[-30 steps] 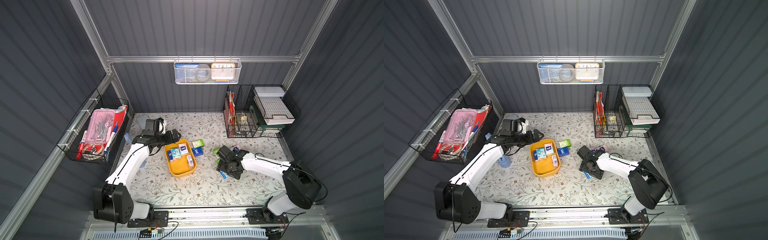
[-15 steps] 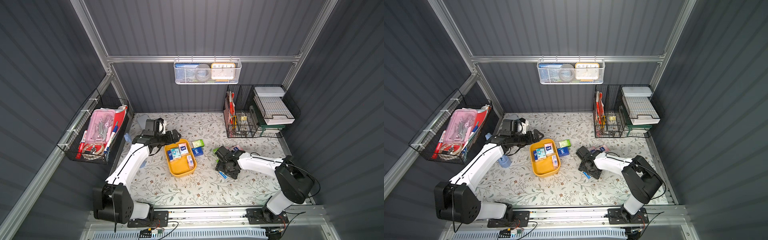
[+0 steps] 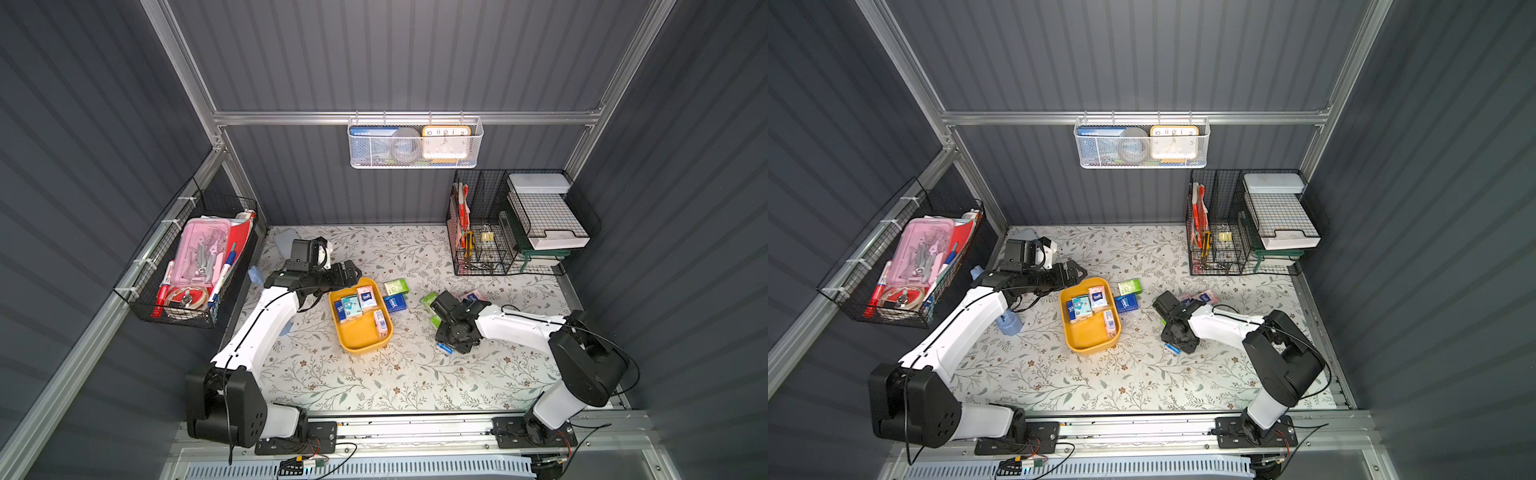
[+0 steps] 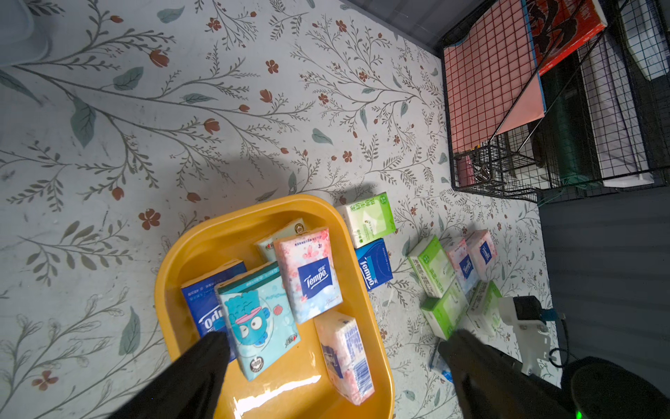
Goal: Put the pocket tissues into the storage box
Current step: Pick up the pocket tissues from the center of the board, then place the pocket tissues in the storage box.
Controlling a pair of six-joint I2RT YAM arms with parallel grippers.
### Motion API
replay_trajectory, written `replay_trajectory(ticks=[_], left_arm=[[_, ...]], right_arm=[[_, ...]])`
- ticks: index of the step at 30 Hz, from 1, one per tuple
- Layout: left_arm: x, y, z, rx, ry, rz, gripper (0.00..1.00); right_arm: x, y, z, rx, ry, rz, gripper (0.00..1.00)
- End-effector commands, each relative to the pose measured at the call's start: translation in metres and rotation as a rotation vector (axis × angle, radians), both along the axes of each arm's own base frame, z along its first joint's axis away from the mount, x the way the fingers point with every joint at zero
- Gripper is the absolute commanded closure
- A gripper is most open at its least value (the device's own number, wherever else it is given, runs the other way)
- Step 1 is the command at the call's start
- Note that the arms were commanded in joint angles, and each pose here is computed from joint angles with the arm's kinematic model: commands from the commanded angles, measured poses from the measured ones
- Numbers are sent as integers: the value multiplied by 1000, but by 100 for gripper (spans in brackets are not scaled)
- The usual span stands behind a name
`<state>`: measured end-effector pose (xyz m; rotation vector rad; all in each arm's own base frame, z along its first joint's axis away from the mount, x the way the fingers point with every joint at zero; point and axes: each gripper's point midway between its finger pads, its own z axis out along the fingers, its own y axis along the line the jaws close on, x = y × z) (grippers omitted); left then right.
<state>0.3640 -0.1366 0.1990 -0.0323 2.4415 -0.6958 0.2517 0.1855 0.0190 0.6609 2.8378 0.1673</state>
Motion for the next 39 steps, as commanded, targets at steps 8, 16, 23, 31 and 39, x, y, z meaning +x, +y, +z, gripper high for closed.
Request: replay_trajectory(ticks=[8, 16, 23, 31, 39], left_arm=[[1, 5, -7, -3, 20, 37, 1], [-1, 54, -39, 102, 134, 225, 1], [-19, 90, -66, 139, 220, 328, 1], [-33, 106, -76, 201, 252, 367, 1], [-31, 105, -67, 197, 225, 359, 1]], right_arm=[[-3, 26, 74, 35, -74, 233, 52], [14, 136, 125, 197, -174, 577, 52], [20, 215, 136, 290, -221, 783, 52], [16, 260, 111, 294, -165, 921, 52], [10, 251, 71, 180, -39, 985, 52]])
